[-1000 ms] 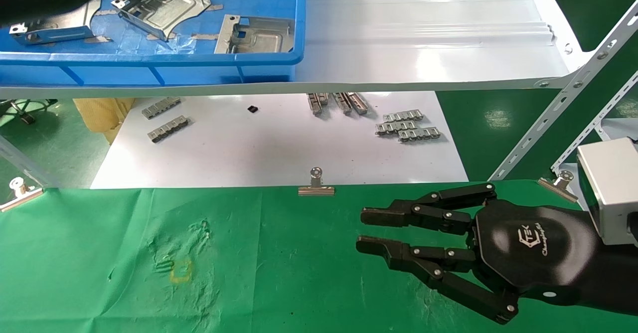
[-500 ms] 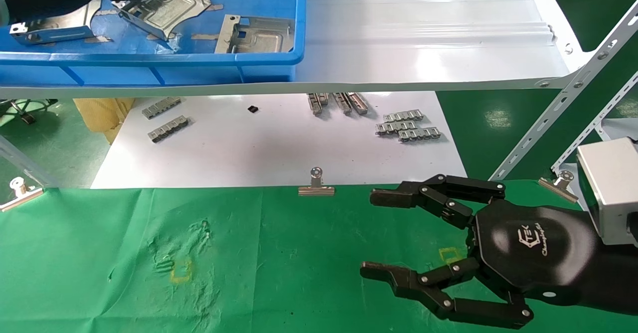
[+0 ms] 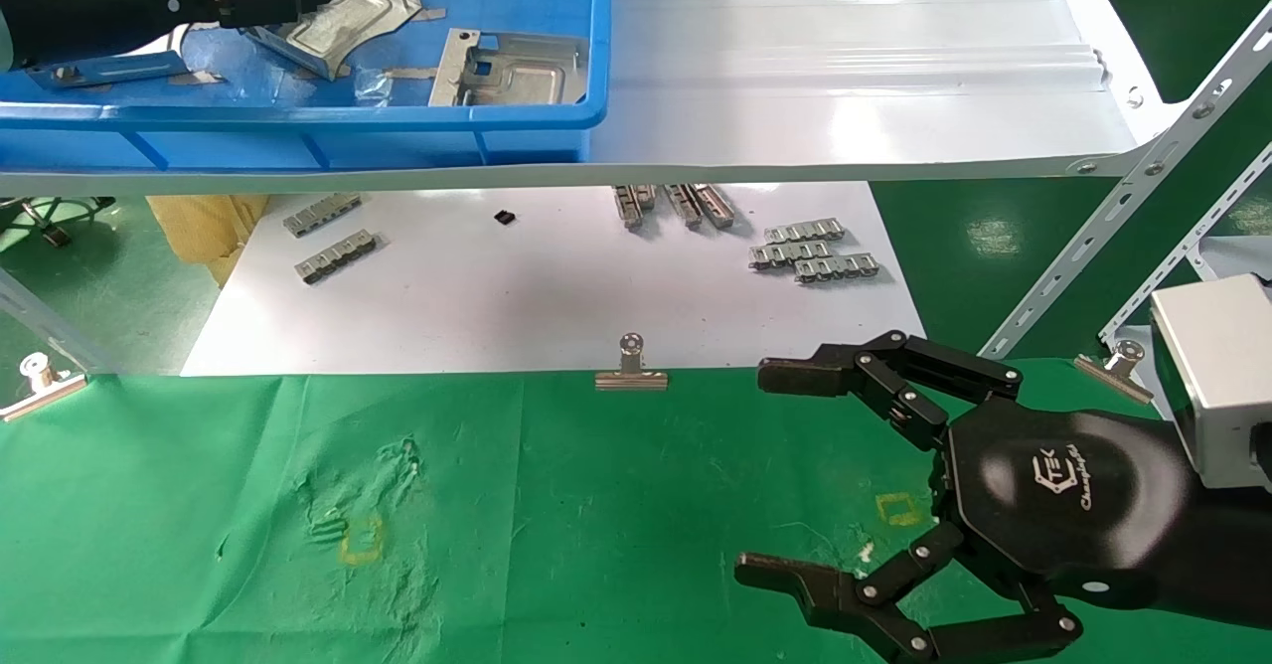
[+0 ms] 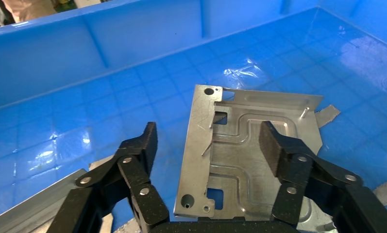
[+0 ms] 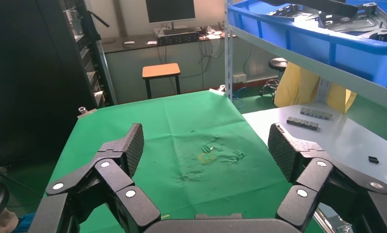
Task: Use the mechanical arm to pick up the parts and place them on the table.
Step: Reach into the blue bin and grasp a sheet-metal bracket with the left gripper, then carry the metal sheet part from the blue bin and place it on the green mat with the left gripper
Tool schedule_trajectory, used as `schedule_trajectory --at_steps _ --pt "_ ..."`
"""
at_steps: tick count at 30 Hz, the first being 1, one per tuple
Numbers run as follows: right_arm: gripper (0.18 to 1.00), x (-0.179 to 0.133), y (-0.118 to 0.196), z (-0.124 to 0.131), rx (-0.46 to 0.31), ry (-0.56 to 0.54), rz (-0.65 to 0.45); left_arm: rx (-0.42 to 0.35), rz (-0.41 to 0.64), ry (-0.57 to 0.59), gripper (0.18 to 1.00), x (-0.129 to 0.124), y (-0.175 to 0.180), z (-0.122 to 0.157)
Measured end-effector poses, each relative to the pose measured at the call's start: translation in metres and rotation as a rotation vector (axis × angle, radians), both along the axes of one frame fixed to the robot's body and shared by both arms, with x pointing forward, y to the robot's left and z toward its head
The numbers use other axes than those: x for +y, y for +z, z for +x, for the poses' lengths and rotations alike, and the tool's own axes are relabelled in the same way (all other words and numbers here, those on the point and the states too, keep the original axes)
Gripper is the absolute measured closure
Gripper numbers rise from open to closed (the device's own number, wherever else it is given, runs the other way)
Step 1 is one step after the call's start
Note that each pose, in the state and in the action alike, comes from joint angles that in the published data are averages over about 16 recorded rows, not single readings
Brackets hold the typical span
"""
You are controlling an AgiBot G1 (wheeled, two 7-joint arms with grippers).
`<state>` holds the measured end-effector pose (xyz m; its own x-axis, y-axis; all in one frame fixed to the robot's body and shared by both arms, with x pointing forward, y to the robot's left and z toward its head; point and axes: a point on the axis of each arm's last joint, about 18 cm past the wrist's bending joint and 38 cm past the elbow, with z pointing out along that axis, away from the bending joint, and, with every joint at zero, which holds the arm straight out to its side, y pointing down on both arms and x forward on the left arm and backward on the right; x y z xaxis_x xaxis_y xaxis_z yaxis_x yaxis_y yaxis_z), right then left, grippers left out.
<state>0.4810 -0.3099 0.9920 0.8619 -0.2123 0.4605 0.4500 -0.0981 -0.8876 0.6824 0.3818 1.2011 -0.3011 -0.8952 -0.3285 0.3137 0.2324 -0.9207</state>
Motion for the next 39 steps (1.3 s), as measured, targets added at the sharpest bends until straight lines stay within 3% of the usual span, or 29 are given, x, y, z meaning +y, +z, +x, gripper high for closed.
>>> schedule_trajectory --at_steps 12,22,31,39 --pt "0.188 0.0 0.0 0.0 0.0 0.0 0.0 0.005 0.015 0.014 0.601 0.003 0.0 -0.001" --pt "0.178 0.0 0.0 0.0 0.0 0.0 0.0 -0.018 0.026 -0.022 0.806 0.001 0.009 -0.01" --pt "0.178 0.0 0.0 0.0 0.0 0.0 0.0 -0.075 0.118 -0.239 0.903 -0.026 0.021 -0.046" --pt "0.178 0.0 0.0 0.0 0.0 0.0 0.0 -0.121 0.266 -0.495 0.911 -0.052 0.006 -0.087"
